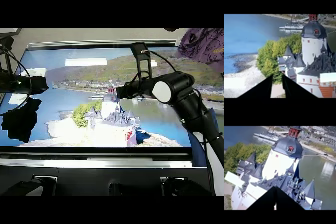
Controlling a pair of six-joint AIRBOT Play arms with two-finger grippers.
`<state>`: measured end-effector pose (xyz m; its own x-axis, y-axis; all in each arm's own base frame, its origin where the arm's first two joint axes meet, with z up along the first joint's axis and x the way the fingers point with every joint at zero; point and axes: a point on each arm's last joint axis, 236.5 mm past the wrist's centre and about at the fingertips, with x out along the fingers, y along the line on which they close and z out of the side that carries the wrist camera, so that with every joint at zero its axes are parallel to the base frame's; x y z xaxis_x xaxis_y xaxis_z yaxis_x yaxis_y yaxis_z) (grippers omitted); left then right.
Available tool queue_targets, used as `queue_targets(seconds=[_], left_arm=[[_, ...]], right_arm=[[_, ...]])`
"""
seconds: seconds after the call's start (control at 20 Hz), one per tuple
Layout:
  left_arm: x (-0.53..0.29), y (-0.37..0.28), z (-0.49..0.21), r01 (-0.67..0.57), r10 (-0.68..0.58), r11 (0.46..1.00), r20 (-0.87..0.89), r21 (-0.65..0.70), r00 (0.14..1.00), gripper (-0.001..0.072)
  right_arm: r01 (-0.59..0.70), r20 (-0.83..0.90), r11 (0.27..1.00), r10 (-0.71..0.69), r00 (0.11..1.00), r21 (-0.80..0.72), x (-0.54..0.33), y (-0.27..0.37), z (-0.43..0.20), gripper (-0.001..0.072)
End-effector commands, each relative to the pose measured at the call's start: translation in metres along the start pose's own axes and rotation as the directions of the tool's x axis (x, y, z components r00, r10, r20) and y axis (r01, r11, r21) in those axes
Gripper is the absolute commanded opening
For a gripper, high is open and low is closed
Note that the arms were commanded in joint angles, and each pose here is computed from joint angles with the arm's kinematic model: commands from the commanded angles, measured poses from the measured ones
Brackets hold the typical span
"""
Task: Fold the clothes and pants, and hang the long-sleeved shirts on hangers.
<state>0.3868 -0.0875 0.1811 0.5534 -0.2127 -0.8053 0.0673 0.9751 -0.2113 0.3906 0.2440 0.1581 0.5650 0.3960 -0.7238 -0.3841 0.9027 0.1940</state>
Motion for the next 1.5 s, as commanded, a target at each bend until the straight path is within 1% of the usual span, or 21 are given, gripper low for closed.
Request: queue_targets(seconds=[0.0,0.1,0.15,0.25,0.35,0.45,0.55,0.65,0.8,0.95,1.0,1.05,1.1,1.15,1.2,1.25,1.3,1.4,1.45], left_arm=[[0.0,0.035,0.001,-0.14,0.14,0.989,0.003,-0.04,0.99,0.072],[-0.001,0.101,0.002,-0.327,0.331,0.933,-0.001,-0.148,0.944,0.072],[0.001,0.134,-0.002,-0.37,0.376,0.903,-0.012,-0.219,0.926,0.072],[0.007,0.205,-0.016,-0.433,0.454,0.834,-0.022,-0.341,0.891,0.072],[0.014,0.263,-0.03,-0.457,0.512,0.77,0.004,-0.445,0.859,0.072],[0.022,0.303,-0.047,-0.466,0.554,0.73,0.033,-0.499,0.832,0.072],[0.036,0.331,-0.067,-0.471,0.579,0.704,0.046,-0.531,0.814,0.072],[0.061,0.349,-0.088,-0.477,0.578,0.692,0.02,-0.542,0.816,0.072],[0.109,0.362,-0.114,-0.489,0.543,0.69,-0.065,-0.534,0.837,0.072],[0.149,0.361,-0.143,-0.5,0.497,0.695,-0.158,-0.517,0.853,0.072],[0.157,0.357,-0.148,-0.486,0.474,0.689,-0.173,-0.538,0.863,0.072],[0.161,0.351,-0.152,-0.473,0.448,0.676,-0.193,-0.565,0.873,0.0603],[0.161,0.343,-0.156,-0.458,0.414,0.659,-0.221,-0.597,0.883,0.0037],[0.159,0.334,-0.153,-0.435,0.382,0.644,-0.229,-0.629,0.895,0.002],[0.157,0.321,-0.146,-0.401,0.343,0.634,-0.225,-0.661,0.912,0.0019],[0.153,0.306,-0.137,-0.373,0.31,0.644,-0.218,-0.668,0.925,0.0019],[0.147,0.286,-0.122,-0.335,0.28,0.673,-0.191,-0.66,0.941,0.0019],[0.135,0.232,-0.089,-0.235,0.214,0.748,-0.11,-0.621,0.971,0.0019],[0.13,0.193,-0.072,-0.157,0.154,0.779,-0.057,-0.608,0.986,0.0018]], right_arm=[[-0.001,0.001,1.0,0.001,1.0,0.0,-0.001,0.001,0.0,0.0038],[-0.004,0.0,1.0,0.004,1.0,0.002,-0.001,0.001,0.0,0.0038],[-0.004,-0.002,1.0,0.004,1.0,0.002,-0.001,0.001,0.0,0.0038],[-0.003,-0.002,1.0,0.003,1.0,0.002,-0.001,0.001,0.0,0.0038],[-0.003,-0.002,1.0,0.003,1.0,0.002,-0.001,0.001,0.0,0.0039],[-0.003,-0.003,1.0,0.003,1.0,0.002,-0.001,0.001,-0.001,0.0039],[-0.003,-0.005,1.0,0.003,1.0,0.002,-0.001,0.001,-0.001,0.0039],[0.0,-0.019,1.0,0.0,1.0,0.002,-0.001,0.0,-0.004,0.0039],[0.004,-0.041,1.0,-0.004,0.999,0.002,-0.001,-0.001,-0.01,0.0039],[0.003,-0.034,1.0,-0.003,0.999,0.002,-0.001,0.0,-0.008,0.0039],[0.003,-0.032,1.0,-0.002,0.999,0.011,-0.001,0.0,-0.007,0.0039],[0.003,-0.031,1.0,-0.002,1.0,0.022,-0.001,0.0,-0.007,0.0039],[0.003,-0.031,1.0,-0.002,1.0,0.029,-0.001,0.0,-0.007,0.0039],[0.003,-0.031,1.0,-0.002,1.0,0.028,-0.001,0.0,-0.007,0.004],[0.002,-0.027,1.0,-0.001,1.0,0.029,-0.001,0.0,-0.006,0.004],[0.001,-0.024,1.0,-0.001,1.0,0.029,-0.001,0.0,-0.006,0.0041],[0.002,-0.024,1.0,-0.001,1.0,0.029,-0.001,0.0,-0.006,0.0046],[0.003,-0.016,1.0,-0.003,1.0,0.028,-0.001,0.0,-0.004,0.0169],[0.004,-0.016,0.999,-0.003,1.0,0.034,-0.001,0.0,-0.004,0.0195]])
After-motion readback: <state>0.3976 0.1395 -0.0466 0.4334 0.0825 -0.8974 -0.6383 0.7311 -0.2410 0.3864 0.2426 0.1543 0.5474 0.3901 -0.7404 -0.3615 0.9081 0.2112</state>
